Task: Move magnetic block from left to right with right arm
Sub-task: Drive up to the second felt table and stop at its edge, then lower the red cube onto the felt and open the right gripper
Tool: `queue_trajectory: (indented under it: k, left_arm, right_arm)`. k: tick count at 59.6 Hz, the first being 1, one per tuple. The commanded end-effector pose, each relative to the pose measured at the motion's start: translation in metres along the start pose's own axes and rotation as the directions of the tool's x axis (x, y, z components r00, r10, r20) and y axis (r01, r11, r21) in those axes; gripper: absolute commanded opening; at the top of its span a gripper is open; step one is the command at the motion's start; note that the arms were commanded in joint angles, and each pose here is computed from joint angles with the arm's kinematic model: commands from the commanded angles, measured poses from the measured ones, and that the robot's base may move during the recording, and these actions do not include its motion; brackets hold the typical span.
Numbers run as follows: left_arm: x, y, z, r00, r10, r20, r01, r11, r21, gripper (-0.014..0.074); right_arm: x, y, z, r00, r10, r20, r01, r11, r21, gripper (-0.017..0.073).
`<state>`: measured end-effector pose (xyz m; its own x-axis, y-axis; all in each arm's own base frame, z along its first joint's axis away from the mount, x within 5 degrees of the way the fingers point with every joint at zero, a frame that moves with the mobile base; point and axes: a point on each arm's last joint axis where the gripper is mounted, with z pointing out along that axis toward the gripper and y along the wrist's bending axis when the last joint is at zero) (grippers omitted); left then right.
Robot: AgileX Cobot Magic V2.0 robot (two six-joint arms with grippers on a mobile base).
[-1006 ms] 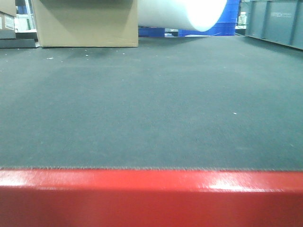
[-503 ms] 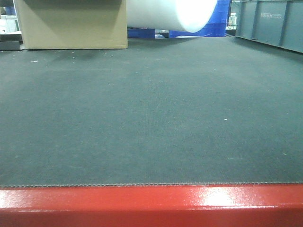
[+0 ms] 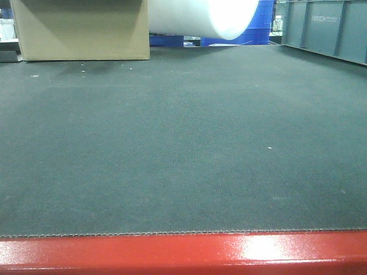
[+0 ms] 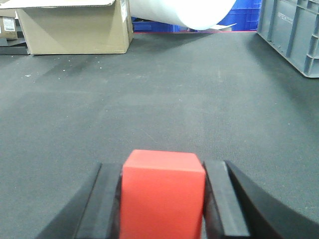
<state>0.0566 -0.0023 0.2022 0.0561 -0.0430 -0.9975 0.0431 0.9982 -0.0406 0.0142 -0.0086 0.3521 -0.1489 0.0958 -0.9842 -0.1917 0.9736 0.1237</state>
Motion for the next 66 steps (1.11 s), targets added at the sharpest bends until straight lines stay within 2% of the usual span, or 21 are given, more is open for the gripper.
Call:
queue_trajectory:
  k: [1,22,34,41,47,51,57,60,66]
  left_arm:
    - [-0.006,0.000,-0.001,0.996,-0.007,0.094,0.006,1.000,0.003,-0.0116]
    - [-0.006,0.000,-0.001,0.996,-0.007,0.094,0.006,1.000,0.003,-0.0116]
    - [-0.006,0.000,-0.001,0.996,-0.007,0.094,0.006,1.000,0.003,-0.0116]
    - [-0.006,0.000,-0.001,0.996,-0.007,0.094,0.006,1.000,0.003,-0.0116]
    - [-0.006,0.000,-0.001,0.996,-0.007,0.094,0.006,1.000,0.003,-0.0116]
    - [-0.006,0.000,-0.001,0.996,-0.007,0.094,0.006,1.000,0.003,-0.0116]
    - [-0.006,0.000,-0.001,0.996,-0.007,0.094,0.006,1.000,0.003,-0.0116]
    - [-0.006,0.000,-0.001,0.996,-0.007,0.094,0.006,1.000,0.003,-0.0115]
    - [-0.006,0.000,-0.001,0.996,-0.007,0.094,0.006,1.000,0.003,-0.0116]
  right_arm:
    - [-0.015,0.002,-0.001,0.995,-0.022,0.097,0.023,1.000,-0.008,0.0204]
    - [-0.015,0.003,-0.001,0.995,-0.016,0.095,0.017,1.000,-0.013,0.0204]
    - [-0.018,0.007,0.011,0.999,-0.003,0.036,0.004,1.000,-0.030,0.0204]
    - [-0.033,0.019,0.039,0.995,-0.077,-0.058,0.072,0.993,-0.090,0.0204]
    - [-0.047,0.034,0.072,0.979,-0.145,-0.142,0.120,0.977,-0.176,0.0204]
    - [-0.054,0.042,0.094,0.969,-0.159,-0.189,0.116,0.969,-0.220,0.0204]
    - [-0.061,0.053,0.129,0.956,-0.136,-0.262,0.067,0.964,-0.258,0.0204]
    - [-0.064,0.057,0.143,0.949,-0.143,-0.281,0.065,0.961,-0.268,0.0204]
    - [-0.062,0.071,0.181,0.916,-0.209,-0.342,0.099,0.945,-0.313,0.0204]
